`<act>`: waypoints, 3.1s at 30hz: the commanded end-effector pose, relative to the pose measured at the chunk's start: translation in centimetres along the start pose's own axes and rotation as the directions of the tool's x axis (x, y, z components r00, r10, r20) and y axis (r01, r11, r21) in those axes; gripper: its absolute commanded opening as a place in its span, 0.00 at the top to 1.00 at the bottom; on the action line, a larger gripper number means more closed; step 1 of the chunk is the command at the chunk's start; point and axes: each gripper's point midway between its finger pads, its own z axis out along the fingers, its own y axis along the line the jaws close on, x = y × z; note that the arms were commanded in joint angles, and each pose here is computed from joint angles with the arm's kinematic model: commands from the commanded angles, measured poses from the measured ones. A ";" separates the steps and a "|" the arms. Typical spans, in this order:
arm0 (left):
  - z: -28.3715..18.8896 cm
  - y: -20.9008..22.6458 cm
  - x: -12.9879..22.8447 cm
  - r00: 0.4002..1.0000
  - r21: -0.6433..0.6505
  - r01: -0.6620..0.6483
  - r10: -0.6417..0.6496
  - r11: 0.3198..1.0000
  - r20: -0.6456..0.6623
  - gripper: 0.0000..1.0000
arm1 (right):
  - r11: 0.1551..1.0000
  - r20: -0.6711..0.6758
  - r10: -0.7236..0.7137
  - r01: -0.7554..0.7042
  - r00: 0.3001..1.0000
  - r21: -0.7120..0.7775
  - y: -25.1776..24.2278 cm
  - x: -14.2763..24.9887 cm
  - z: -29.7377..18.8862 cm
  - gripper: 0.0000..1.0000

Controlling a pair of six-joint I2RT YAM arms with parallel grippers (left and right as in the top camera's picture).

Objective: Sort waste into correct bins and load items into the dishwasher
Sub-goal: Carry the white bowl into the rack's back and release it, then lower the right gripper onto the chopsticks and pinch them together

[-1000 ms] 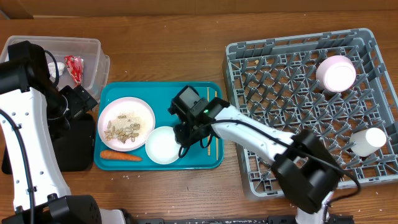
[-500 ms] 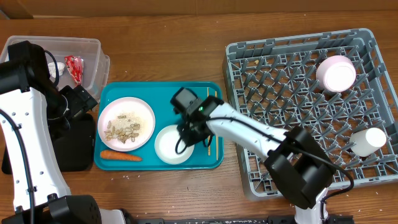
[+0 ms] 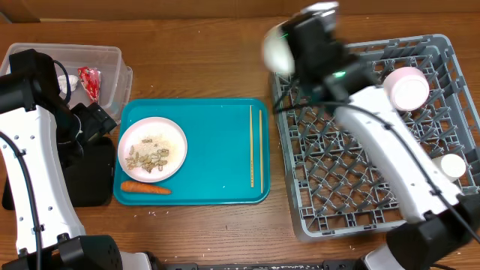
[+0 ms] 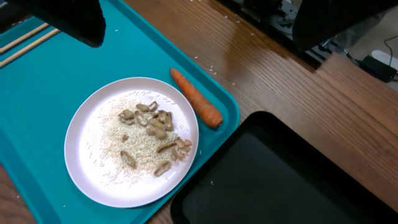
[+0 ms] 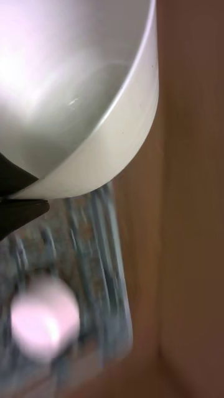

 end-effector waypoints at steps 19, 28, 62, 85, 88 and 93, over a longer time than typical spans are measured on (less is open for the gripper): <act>-0.5 -1.3 -2.9 0.992 0.045 -0.022 0.016 0.999 0.123 0.02 | 0.650 -0.181 -0.113 0.210 0.977 0.730 -14.3 5.8 10.1 0.96; -0.5 -1.3 -2.7 0.993 0.046 -0.022 0.016 0.999 0.118 0.02 | 0.617 -0.337 -0.224 0.401 0.914 0.677 -11.6 10.0 13.2 0.96; -0.6 -1.6 -3.2 0.990 0.060 -0.024 0.015 0.998 0.138 0.01 | 0.981 -0.303 -0.133 0.170 0.943 0.097 -0.2 9.0 5.5 0.40; -0.7 -1.9 -3.9 0.986 0.073 -0.025 0.012 0.997 0.164 0.00 | 0.824 -0.580 -0.288 -0.112 0.762 -0.556 19.9 18.6 -2.7 0.25; -0.7 -1.9 -3.9 0.986 0.073 -0.025 0.012 0.997 0.163 0.00 | 0.838 -0.614 -0.286 -0.119 0.736 -0.532 20.8 20.2 -2.4 0.27; -0.7 -1.9 -3.9 0.986 0.073 -0.025 0.012 0.997 0.164 0.00 | 0.856 -0.649 -0.276 -0.126 0.709 -0.502 21.4 21.8 -1.7 0.29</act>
